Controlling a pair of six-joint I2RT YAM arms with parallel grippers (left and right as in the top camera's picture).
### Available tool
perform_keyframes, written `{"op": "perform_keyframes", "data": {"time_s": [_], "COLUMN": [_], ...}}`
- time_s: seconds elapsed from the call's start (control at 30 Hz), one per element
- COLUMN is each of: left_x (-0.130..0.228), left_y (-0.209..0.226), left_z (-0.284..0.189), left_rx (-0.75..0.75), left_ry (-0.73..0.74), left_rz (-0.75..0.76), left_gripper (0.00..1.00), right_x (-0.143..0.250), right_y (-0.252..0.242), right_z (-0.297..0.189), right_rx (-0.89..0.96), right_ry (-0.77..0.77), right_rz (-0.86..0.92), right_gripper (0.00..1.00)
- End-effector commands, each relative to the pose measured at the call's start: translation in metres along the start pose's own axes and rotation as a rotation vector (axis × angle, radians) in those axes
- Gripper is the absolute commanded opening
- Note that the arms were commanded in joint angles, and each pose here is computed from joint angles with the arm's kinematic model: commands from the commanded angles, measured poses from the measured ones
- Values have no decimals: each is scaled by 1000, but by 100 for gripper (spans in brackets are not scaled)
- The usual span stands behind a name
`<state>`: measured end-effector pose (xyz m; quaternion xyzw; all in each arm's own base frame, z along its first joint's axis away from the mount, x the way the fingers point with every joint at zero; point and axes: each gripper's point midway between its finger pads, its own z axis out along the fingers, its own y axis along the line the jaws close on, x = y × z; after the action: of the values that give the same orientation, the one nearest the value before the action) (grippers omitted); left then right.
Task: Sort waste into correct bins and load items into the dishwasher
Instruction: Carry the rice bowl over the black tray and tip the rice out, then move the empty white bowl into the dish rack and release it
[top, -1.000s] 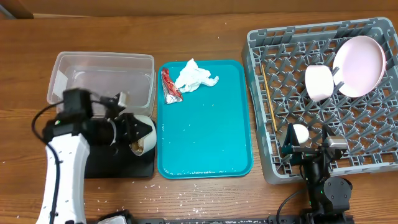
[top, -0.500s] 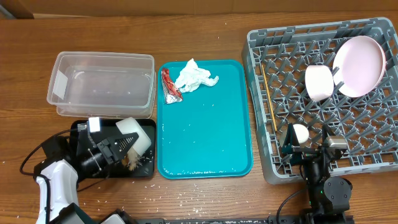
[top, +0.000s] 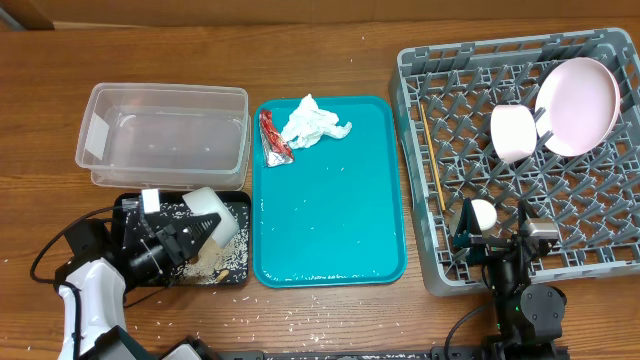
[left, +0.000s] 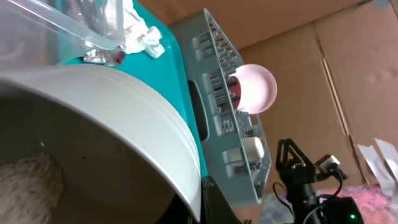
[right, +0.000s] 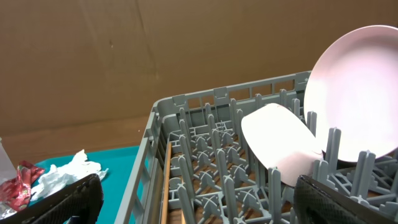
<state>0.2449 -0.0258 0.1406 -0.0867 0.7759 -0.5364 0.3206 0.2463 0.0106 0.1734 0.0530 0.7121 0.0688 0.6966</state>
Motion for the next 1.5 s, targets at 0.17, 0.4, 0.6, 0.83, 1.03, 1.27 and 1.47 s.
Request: {"op": "perform_keyframes", "data": {"time_s": [0.17, 0.4, 0.6, 0.83, 1.03, 1.27, 1.47], "left_x": [-17, -13, -6, -2, -32, -22, 5], "left_y": [-36, -29, -28, -42, -97, -191, -226], "left_z": [-5, -2, 5, 37, 104, 207, 283], "left_rx": [205, 165, 154, 31, -75, 88, 308], "left_ry": [-103, -75, -31, 196, 281, 154, 132], "left_rz": [104, 103, 56, 60, 240, 418, 355], "left_gripper": [4, 4, 4, 4, 4, 4, 4], "right_x": [1, 1, 1, 1, 1, 1, 1], "right_y": [0, -1, -1, -1, -1, -1, -1], "right_z": [0, 0, 0, 0, 0, 0, 0], "right_rx": [-1, 0, 0, 0, 0, 0, 0], "right_ry": [-6, -7, -7, -7, -7, -7, -7], "right_rz": [1, 1, 1, 1, 1, 1, 1], "right_gripper": [100, 100, 100, 100, 100, 100, 100]}}
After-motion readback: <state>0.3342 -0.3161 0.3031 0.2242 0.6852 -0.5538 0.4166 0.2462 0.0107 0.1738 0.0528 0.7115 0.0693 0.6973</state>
